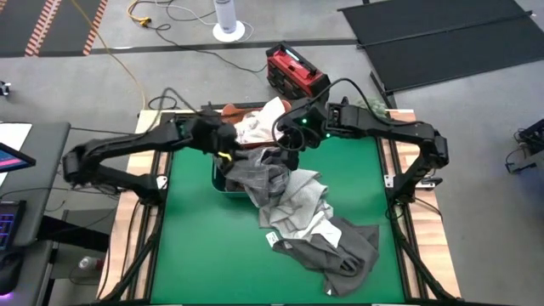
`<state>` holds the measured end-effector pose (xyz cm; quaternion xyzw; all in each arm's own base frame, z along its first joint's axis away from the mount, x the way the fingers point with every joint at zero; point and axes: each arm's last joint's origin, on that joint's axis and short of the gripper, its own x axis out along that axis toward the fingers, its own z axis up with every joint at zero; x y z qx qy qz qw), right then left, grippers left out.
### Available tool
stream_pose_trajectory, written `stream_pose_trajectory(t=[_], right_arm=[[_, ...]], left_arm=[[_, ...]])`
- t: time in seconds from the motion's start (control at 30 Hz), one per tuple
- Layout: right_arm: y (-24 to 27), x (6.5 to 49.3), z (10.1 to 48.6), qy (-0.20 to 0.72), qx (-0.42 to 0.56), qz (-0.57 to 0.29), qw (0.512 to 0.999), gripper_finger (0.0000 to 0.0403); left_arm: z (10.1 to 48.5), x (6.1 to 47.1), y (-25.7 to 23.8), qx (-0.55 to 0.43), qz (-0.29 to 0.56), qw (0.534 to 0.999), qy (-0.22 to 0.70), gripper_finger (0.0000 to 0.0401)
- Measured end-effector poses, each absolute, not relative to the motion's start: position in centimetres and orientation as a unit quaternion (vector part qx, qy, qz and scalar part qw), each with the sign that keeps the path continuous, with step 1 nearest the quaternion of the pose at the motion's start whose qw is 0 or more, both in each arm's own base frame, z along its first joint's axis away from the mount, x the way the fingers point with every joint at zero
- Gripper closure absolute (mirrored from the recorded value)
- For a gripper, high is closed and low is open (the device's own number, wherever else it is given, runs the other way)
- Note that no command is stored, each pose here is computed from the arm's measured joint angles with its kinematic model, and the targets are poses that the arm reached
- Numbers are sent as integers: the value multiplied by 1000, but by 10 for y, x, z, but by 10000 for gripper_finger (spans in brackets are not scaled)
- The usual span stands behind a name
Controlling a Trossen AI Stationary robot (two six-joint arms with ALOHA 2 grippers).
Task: Sort towels by color in basket
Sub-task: Put the gray pattern towel into the green bin
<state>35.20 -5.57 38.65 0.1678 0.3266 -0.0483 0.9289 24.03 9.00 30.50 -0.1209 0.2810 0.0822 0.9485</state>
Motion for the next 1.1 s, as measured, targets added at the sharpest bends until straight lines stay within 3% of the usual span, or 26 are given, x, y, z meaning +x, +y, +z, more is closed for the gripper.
stream_pose_trajectory(t=[0.3, 0.53, 0.7, 0.87, 1.1], right_arm=[[-43, 388, 351, 353, 140, -67, 923, 210], [-45, 441, 257, 442, 127, -69, 885, 210], [-51, 451, 209, 504, 176, -56, 844, 210], [-51, 440, 228, 505, 179, -50, 843, 210], [-63, 399, 330, 374, 175, -66, 909, 210]], left_arm=[[352, 191, 76, -82, 176, 964, 181, 234], [372, 166, 63, -116, 167, 972, 114, 234], [370, 160, 58, -118, 165, 970, 135, 234], [350, 169, 62, -108, 167, 954, 224, 234], [310, 203, 75, -73, 153, 935, 313, 234]])
